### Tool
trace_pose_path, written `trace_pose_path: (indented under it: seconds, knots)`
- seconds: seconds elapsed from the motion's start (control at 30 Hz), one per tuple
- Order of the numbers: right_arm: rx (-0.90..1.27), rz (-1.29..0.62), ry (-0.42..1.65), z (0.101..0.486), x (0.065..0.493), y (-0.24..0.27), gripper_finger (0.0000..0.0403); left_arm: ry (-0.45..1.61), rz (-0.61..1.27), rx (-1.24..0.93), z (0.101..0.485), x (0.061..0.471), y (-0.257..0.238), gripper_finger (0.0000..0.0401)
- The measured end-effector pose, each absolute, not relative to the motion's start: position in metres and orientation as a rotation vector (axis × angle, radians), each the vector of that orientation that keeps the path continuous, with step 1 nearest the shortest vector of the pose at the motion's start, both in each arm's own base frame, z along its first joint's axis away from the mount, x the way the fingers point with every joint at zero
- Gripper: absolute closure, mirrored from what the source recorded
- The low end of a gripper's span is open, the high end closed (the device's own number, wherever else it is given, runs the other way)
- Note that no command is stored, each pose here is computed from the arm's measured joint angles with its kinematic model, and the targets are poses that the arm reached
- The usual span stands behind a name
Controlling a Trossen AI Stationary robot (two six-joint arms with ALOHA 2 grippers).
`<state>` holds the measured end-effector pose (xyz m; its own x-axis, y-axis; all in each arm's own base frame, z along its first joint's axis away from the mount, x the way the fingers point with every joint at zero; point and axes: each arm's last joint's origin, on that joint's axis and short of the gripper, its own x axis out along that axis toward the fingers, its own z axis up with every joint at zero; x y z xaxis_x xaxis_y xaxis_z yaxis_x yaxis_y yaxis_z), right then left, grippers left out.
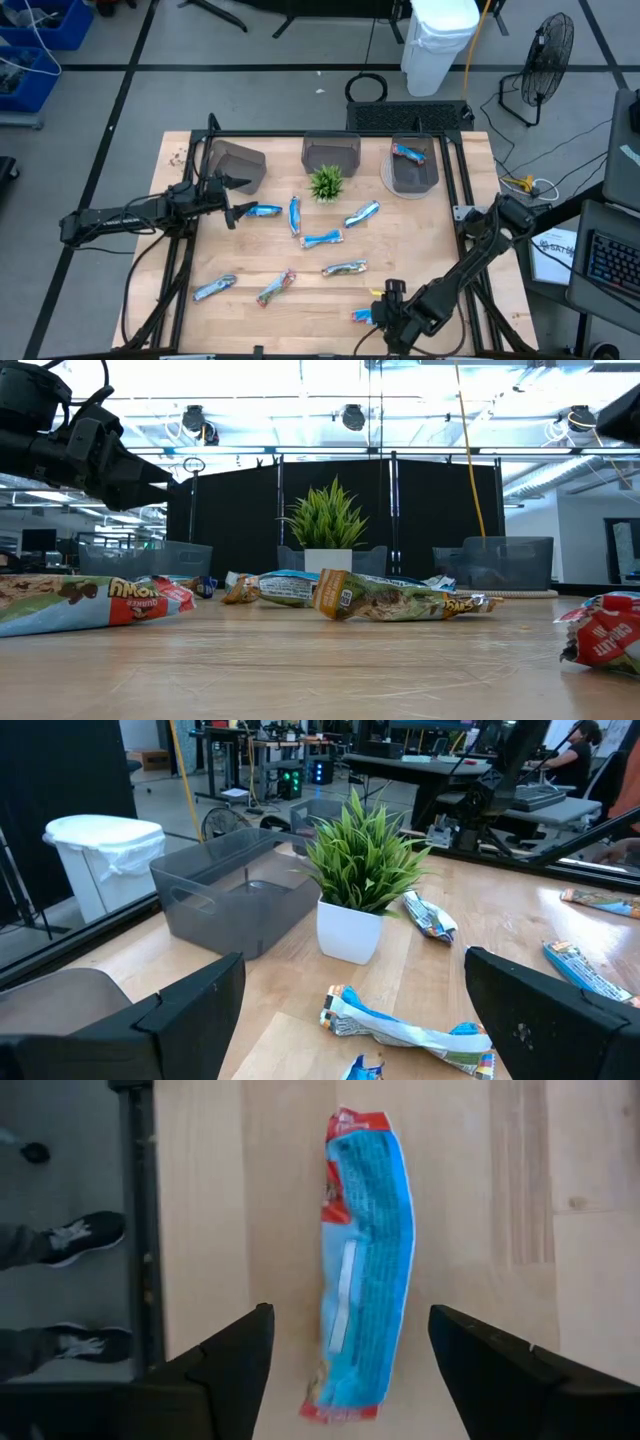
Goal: Pick and place Granola Bars by type
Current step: Put the red granola bar into the right black bin
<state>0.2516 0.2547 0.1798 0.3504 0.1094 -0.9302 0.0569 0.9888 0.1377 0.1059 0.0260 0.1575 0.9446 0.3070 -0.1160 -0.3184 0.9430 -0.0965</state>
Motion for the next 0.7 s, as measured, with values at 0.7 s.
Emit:
trace_pose_path:
  seconds: [0.7]
  knots:
    - [0.065,-0.008,1.286,0.142,0.257,0.257,0.0195,0.100,0.319,-0.115,0.157,0.106,0.026,0.0027]
